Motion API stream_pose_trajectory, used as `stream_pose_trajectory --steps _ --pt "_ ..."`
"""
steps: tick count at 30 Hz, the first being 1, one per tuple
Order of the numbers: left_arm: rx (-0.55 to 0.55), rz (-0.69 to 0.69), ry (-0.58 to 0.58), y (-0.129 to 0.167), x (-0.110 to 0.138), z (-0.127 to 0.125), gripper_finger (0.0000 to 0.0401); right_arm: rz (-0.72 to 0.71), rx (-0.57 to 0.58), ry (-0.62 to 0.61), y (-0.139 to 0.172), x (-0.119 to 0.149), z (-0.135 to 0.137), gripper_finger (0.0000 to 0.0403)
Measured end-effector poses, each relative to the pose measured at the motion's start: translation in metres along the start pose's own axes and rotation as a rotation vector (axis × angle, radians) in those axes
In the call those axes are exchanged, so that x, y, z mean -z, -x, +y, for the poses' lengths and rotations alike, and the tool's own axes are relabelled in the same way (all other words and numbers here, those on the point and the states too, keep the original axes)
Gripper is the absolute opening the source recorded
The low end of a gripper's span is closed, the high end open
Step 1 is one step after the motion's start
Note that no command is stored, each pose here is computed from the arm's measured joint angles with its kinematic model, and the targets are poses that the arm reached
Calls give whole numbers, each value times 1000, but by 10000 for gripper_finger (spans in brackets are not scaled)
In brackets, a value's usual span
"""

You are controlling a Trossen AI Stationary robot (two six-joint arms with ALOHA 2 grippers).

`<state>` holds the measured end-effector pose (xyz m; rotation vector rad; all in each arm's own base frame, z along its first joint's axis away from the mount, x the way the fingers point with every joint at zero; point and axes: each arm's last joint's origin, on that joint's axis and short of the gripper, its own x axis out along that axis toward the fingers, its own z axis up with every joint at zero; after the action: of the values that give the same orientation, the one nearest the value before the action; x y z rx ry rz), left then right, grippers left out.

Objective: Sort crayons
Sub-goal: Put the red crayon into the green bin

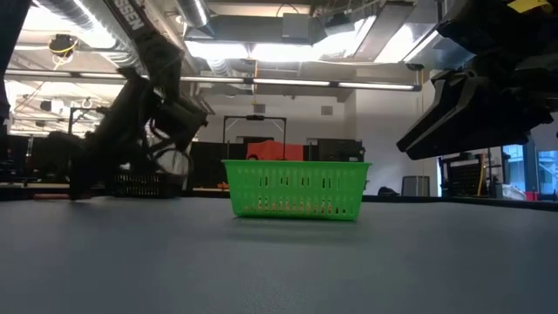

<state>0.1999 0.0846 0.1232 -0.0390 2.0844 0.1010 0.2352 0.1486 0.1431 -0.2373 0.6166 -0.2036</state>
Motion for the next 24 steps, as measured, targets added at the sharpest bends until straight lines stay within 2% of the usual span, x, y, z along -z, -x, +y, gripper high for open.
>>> stream_pose_trajectory --steps 3,8,14,19,24 --pt "-21 -20 6 14 2 -5 3 0 0 -1 0 0 0 150" --pt "-78 -141 21 46 8 -18 3 -6 -2 -10 0 -1 0 161" --pt "-133 -359 62 86 25 -40 3 -23 -42 -30 3 -10 2 223" --pt "-154 -623 80 113 41 -65 4 -40 -100 -26 12 -25 -1 264" --pt "-106 -989 34 141 46 -95 4 -81 -63 6 15 -36 -2 271"
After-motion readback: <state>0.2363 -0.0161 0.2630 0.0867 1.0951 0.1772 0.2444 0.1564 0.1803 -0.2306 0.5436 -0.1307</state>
